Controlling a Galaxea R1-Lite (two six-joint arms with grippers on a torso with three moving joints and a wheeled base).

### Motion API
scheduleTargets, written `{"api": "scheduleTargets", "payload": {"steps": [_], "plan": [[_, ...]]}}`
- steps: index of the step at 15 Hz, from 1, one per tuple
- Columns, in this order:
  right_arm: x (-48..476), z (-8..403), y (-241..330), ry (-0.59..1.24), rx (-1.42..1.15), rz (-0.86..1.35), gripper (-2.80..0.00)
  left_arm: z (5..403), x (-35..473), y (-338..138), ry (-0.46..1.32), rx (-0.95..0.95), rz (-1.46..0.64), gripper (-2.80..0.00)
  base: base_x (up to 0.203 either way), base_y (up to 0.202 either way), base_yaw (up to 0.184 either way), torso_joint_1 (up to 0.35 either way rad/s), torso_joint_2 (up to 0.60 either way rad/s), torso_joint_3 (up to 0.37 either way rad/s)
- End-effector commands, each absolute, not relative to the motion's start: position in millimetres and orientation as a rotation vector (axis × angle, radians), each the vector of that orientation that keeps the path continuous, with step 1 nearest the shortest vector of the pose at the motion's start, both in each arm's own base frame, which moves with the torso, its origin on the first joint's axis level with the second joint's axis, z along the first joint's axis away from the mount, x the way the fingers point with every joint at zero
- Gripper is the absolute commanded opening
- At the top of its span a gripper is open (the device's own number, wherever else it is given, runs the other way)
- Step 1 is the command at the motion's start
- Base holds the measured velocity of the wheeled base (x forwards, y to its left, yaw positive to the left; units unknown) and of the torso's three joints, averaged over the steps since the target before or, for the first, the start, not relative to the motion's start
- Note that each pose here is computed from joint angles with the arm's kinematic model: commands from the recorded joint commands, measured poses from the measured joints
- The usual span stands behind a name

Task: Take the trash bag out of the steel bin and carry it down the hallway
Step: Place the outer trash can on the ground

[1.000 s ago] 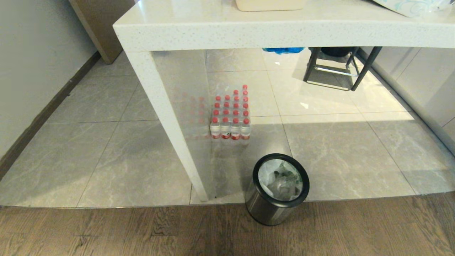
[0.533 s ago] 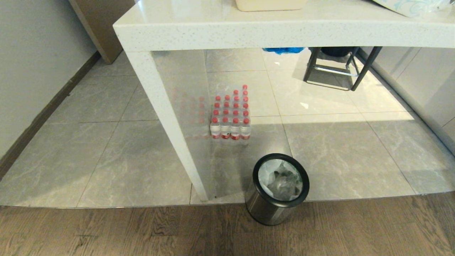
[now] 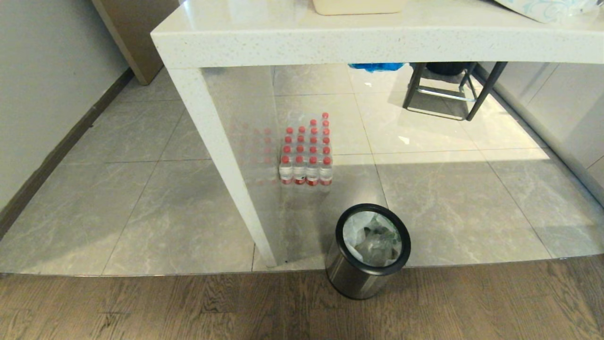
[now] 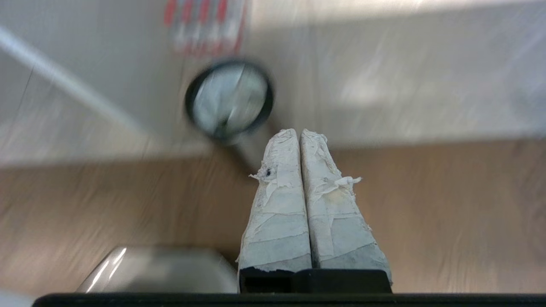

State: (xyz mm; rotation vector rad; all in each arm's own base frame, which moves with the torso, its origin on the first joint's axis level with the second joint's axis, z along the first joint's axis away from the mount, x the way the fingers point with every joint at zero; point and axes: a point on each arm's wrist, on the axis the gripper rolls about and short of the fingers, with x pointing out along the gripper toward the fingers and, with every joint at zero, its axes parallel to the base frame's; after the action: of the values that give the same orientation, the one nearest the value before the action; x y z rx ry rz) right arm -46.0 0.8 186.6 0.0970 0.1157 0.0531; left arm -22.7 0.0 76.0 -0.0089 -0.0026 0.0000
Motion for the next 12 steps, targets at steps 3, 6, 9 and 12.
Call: {"api": "scheduleTargets", "payload": {"steps": [3,6,9,12], "plan": [[21.1,218.6,3.1,0.439,0.186,0.101,-2.8,76.0,-22.7,0.0,-0.003,-0.009,0.0,-2.8,0.0,0.0,0.0,0.0,0.0,0.0],[68.3,222.9,5.0,0.596,0.243,0.122,-2.8,76.0,-22.7,0.0,-0.003,-0.009,0.0,-2.8,0.0,0.0,0.0,0.0,0.0,0.0],[94.8,213.8,5.9,0.661,0.266,0.126,-2.8,76.0,-22.7,0.0,-0.003,-0.009,0.0,-2.8,0.0,0.0,0.0,0.0,0.0,0.0],[107.7,201.8,6.1,0.738,0.266,0.117,-2.8,76.0,-22.7,0.0,-0.003,-0.009,0.0,-2.8,0.0,0.0,0.0,0.0,0.0,0.0]]}}
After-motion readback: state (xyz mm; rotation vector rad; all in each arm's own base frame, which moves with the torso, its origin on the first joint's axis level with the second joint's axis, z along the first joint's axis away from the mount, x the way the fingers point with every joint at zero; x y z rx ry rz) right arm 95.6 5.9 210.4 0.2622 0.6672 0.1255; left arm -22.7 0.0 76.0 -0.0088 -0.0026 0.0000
